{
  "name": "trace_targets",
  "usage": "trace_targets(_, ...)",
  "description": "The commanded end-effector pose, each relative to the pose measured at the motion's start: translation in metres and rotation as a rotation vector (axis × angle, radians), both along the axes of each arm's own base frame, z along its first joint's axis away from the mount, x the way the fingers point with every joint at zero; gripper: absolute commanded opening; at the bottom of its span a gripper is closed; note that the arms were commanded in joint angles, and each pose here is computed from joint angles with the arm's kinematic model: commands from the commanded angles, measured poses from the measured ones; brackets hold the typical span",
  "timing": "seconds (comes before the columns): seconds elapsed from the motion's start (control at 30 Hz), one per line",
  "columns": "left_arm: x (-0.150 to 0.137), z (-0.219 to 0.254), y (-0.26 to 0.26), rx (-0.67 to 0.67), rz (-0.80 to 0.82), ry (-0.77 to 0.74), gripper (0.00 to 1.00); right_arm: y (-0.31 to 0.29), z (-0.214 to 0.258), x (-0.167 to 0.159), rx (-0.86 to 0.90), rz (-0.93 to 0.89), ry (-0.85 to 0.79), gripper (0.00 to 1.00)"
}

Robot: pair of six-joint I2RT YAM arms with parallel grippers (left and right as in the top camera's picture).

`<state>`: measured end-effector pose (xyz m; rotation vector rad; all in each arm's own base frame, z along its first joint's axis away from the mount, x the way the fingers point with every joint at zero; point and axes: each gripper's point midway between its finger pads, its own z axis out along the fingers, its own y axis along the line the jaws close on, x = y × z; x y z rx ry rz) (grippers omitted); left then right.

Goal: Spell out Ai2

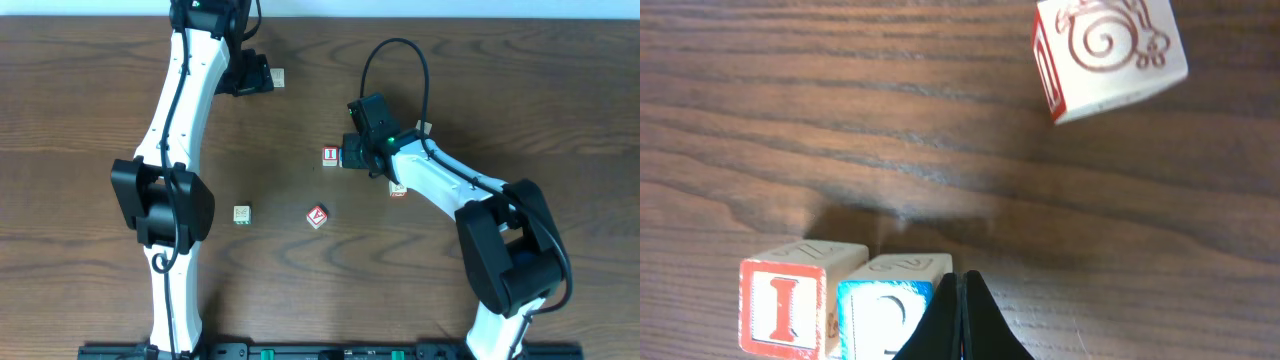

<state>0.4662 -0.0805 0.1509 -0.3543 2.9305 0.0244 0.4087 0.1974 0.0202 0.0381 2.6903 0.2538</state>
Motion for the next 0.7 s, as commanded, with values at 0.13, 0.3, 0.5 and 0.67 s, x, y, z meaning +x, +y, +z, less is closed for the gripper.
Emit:
trace_targets(0.13, 0.0018, 0.0141, 0.0027, 0.007, -0.003, -0.036, 0.95, -0.0074, -0.0104, -0.0089, -0.008, -0.040, 0.053, 0.01)
trace_targets(0.3, 0.0015, 0.0140, 0.0027, 0.007, -0.002, -0.035, 0.95, -0.0025, -0.0105, -0.0112, 0.013, -0.027, 0.064, 0.01)
trace_targets(0.5, 0.0009, 0.0139, 0.0028, 0.008, -0.002, -0.033, 0.95, -0.0018, -0.0105, -0.0116, 0.018, -0.027, 0.067, 0.01)
trace_targets(0.67, 0.0009, 0.0139, 0.0028, 0.008, -0.002, -0.033, 0.95, 0.0005, -0.0103, -0.0123, 0.031, -0.024, 0.072, 0.01)
